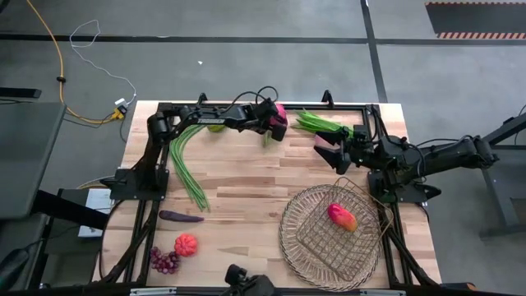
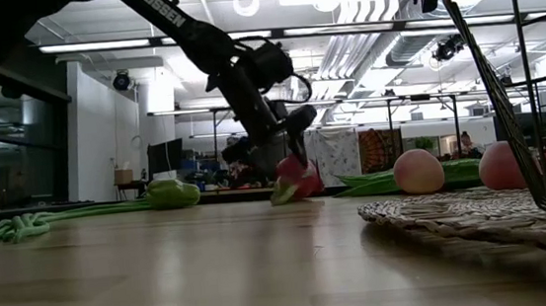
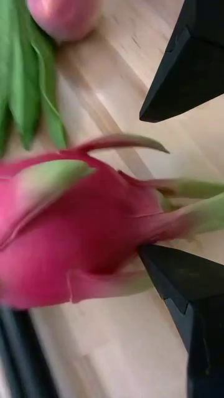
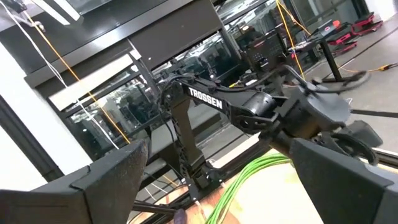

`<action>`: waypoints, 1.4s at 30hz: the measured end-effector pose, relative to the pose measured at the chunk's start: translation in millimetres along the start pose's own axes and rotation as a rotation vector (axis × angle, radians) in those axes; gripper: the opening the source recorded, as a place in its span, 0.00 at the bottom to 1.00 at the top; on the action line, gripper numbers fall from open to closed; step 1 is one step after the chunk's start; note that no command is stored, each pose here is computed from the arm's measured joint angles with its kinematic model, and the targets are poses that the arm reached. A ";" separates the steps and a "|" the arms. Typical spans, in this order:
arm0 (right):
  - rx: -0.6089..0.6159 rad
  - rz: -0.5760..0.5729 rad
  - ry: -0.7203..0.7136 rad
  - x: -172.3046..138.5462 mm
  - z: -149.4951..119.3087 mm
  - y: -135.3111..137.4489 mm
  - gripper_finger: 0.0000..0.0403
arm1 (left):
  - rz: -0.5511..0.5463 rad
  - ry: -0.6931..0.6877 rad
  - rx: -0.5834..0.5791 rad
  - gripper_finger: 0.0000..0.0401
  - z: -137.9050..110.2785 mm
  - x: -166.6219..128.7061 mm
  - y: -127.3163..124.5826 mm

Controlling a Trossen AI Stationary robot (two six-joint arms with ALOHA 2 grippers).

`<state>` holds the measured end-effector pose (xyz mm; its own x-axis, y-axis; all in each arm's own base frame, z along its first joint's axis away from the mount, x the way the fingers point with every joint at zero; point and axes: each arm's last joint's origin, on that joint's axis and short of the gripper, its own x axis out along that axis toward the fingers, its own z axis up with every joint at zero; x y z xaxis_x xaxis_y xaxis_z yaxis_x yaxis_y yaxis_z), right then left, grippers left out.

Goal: Build produce basket
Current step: Put the dragon fruit into the wire basket

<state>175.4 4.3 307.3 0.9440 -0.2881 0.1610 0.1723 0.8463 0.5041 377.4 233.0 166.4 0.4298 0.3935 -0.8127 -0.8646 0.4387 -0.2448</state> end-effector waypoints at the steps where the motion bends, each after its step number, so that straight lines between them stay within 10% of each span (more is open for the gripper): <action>1: 0.000 0.000 0.000 0.0 0.0 0.0 0.96 | 0.013 0.018 -0.001 0.82 -2.2 1.6 1.3; 23: -0.003 -0.003 0.005 0.0 -0.5 -0.3 0.96 | 0.120 0.078 0.087 0.76 -11.1 9.7 11.0; 42: -0.003 -0.003 0.005 0.0 -0.5 -0.3 0.96 | 0.058 0.199 0.189 0.04 -17.4 3.7 11.6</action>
<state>175.5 4.3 306.7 0.9449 -0.2881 0.1556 0.1754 0.8467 0.5024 364.4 225.4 151.3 0.3053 0.2644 -0.9148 -0.8144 0.5704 -0.1070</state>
